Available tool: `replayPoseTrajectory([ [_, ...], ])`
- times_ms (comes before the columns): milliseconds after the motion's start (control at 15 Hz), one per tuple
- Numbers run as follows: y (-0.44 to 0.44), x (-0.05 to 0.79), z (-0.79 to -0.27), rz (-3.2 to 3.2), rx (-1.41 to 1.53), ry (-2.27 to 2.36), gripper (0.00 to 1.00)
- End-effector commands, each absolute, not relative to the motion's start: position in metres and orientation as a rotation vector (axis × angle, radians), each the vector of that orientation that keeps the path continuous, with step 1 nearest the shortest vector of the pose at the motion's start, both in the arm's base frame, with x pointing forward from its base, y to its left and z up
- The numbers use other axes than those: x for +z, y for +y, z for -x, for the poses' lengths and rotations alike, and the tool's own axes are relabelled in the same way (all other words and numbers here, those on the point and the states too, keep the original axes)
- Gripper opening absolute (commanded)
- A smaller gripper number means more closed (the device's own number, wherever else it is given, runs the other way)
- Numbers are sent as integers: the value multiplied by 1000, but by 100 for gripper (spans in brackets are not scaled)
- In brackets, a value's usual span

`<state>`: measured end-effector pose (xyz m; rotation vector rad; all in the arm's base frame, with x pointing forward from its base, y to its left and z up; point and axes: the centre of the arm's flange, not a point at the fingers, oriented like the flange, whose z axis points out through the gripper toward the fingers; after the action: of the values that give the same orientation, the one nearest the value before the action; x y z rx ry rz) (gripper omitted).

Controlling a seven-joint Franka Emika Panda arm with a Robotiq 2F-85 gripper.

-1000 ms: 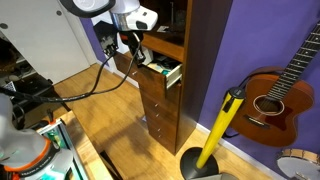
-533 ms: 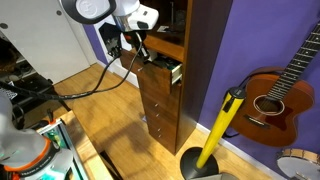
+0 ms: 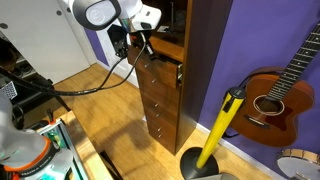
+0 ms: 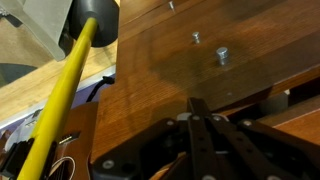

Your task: Close the drawer door

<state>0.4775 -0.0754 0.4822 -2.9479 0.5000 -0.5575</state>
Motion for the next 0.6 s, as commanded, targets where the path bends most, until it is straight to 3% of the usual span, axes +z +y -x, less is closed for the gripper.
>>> replayPoseTrajectory([
  [0, -76, 461, -491, 2920, -583, 557, 0],
  [467, -78, 464, -489, 2897, -623, 550, 0],
  [533, -77, 472, -483, 2904, -620, 542, 26],
])
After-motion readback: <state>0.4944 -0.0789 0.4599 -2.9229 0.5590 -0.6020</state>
